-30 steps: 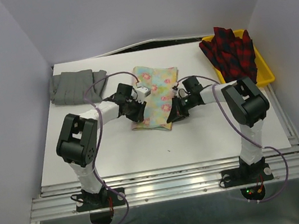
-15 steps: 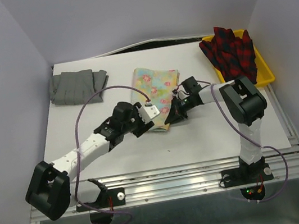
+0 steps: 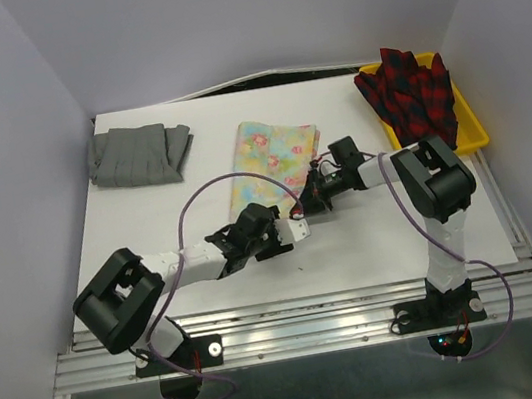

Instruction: Fold and stack the skirts

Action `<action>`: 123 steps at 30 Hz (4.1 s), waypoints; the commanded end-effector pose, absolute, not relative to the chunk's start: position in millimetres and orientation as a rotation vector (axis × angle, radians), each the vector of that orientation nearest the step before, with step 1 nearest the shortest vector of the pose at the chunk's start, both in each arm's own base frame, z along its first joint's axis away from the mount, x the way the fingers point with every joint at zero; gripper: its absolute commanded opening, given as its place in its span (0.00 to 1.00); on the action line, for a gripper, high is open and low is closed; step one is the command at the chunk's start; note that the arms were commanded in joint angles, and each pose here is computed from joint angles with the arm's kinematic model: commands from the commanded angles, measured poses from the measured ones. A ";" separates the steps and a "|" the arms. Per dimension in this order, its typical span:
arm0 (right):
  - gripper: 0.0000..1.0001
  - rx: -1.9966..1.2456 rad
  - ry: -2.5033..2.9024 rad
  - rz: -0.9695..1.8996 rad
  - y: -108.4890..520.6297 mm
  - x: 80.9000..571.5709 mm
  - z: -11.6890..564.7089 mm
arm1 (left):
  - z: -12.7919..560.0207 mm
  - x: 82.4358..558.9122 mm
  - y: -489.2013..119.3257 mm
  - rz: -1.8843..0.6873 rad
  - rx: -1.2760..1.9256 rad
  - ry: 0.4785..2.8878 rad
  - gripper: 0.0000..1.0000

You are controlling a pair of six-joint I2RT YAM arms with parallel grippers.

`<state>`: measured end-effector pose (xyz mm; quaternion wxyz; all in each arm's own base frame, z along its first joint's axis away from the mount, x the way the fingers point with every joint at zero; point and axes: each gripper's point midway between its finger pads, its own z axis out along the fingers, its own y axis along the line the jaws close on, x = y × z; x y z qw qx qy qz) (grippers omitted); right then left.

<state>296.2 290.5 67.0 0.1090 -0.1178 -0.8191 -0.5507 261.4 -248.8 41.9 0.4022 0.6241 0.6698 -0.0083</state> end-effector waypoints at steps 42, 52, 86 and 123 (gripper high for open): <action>0.66 1.038 -3.485 -0.996 224.3 529.4 134.0 | 57.8 189.0 -223.9 0.013 1.934 1.846 0.00; 0.50 1.321 -3.349 -0.990 269.8 515.1 68.7 | 68.3 176.1 -223.7 -0.033 1.972 1.857 0.03; 0.20 1.656 -2.863 -1.013 277.0 350.3 -6.4 | 190.4 270.8 -267.7 0.162 1.882 1.587 0.01; 0.20 1.656 -2.813 -1.057 283.1 335.0 -9.0 | 208.0 285.4 -247.5 -0.093 1.683 1.649 0.65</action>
